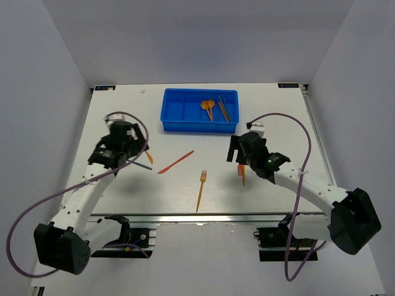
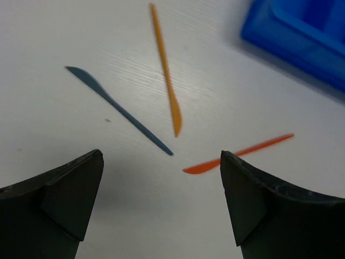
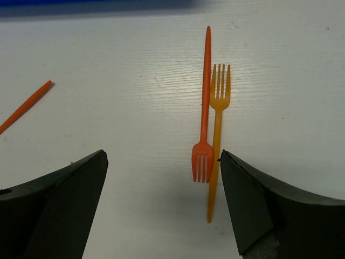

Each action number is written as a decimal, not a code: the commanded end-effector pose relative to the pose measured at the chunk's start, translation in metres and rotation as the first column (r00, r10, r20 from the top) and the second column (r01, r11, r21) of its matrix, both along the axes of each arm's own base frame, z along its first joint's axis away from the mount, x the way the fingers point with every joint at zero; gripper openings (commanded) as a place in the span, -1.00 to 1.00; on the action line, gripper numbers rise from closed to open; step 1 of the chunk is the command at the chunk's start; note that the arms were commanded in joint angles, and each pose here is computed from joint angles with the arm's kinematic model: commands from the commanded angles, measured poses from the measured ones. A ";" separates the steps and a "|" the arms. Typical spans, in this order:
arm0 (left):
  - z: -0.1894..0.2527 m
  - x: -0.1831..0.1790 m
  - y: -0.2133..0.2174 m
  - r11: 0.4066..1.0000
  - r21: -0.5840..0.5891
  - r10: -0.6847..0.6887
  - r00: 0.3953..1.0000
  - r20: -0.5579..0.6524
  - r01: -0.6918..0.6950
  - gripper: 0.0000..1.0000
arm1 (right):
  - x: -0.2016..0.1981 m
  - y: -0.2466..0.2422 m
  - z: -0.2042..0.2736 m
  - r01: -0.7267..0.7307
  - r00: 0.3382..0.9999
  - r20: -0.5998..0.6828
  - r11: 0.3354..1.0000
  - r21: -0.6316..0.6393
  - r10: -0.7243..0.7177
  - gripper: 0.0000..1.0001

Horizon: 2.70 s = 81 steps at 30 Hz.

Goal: Sort the eating utensils into containers

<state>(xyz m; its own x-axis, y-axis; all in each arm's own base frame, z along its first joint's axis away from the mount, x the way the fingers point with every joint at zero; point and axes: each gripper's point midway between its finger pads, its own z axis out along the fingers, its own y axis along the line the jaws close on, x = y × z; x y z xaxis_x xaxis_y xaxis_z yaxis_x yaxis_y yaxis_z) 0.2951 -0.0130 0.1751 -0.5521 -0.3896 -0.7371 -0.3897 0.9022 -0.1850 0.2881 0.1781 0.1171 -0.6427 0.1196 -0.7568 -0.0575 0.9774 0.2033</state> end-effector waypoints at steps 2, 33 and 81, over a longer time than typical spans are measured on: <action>-0.012 -0.003 -0.102 0.961 -0.011 -0.277 0.961 0.011 0.277 0.96 | 0.009 -0.021 0.017 0.104 0.994 0.030 0.994 -0.041 -0.103 0.79; -0.173 -0.092 -0.281 0.822 0.011 -0.541 0.787 -0.297 0.570 -0.02 | -0.021 -0.042 0.006 0.015 0.998 -0.054 0.998 -0.054 -0.018 0.72; 0.008 0.326 -0.247 0.909 0.159 -0.417 0.842 0.343 0.385 -1.00 | -0.001 -0.030 -0.013 -0.067 0.996 -0.070 0.996 -0.064 0.062 0.72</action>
